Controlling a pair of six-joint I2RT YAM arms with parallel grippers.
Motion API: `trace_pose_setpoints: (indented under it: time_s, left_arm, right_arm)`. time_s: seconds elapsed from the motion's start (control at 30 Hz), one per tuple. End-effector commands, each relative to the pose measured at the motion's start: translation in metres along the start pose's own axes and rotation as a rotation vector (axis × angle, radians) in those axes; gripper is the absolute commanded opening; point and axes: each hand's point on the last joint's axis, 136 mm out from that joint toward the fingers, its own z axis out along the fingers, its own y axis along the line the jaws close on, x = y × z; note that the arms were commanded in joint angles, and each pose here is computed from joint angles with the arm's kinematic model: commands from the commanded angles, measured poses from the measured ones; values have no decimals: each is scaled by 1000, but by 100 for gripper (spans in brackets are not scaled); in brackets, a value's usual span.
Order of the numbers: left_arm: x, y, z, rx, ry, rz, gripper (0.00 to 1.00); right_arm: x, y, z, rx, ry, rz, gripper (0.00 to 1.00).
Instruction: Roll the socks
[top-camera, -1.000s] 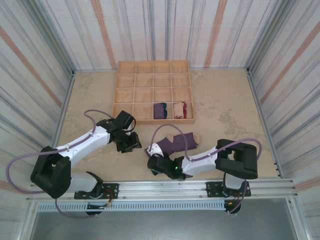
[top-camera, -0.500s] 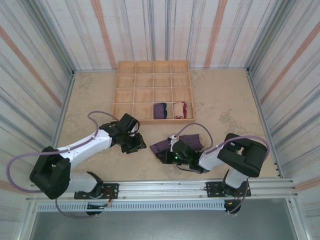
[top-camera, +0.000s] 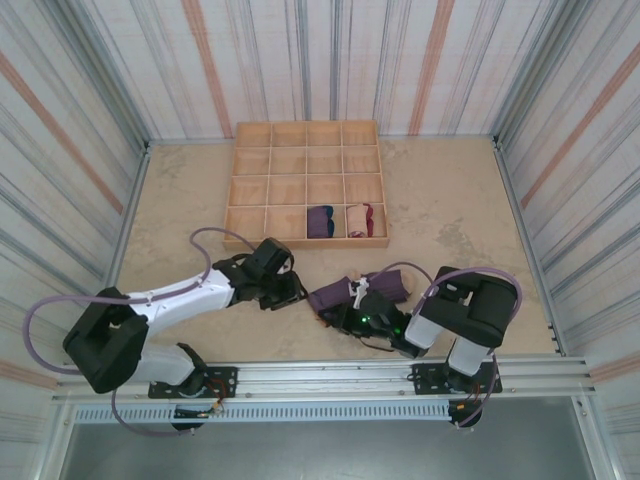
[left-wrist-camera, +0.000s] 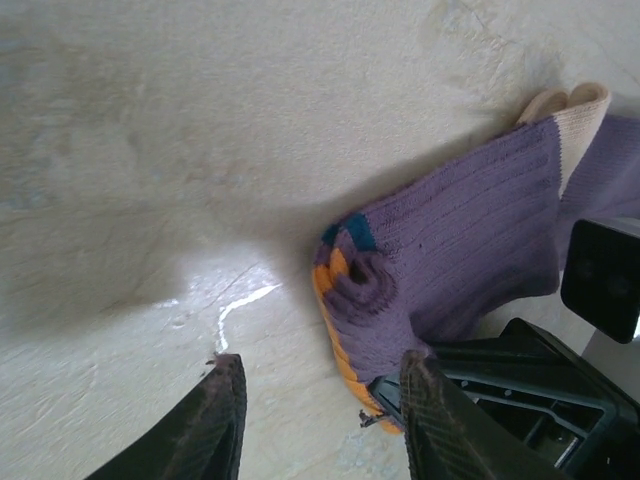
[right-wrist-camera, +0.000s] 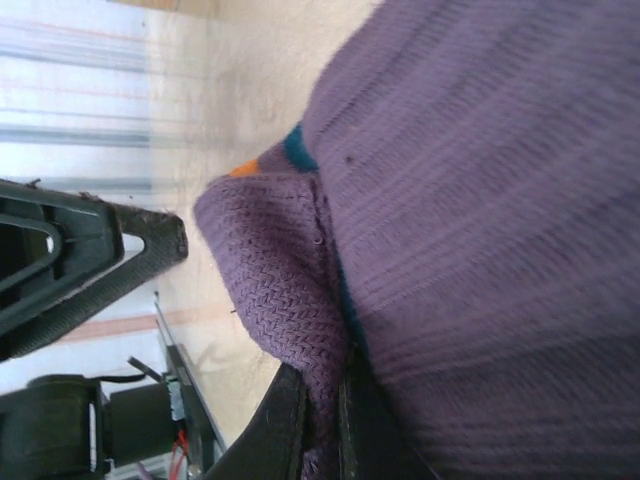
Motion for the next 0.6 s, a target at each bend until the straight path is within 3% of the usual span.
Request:
trace_pose_setpoints:
  time_s: [0.0,0.37,0.57]
  left_arm:
    - [-2,-5,8,-4,-27,8,41]
    - [1,-22,19,23,-55,103,38]
    - [3,-22,35,30,-47,97,37]
  right_arm:
    - [9,-69,-16,218,-20,152,0]
    - [22,-120,-38,400,-88,441,0]
    - [24,-131,-46,437,-112,463,0]
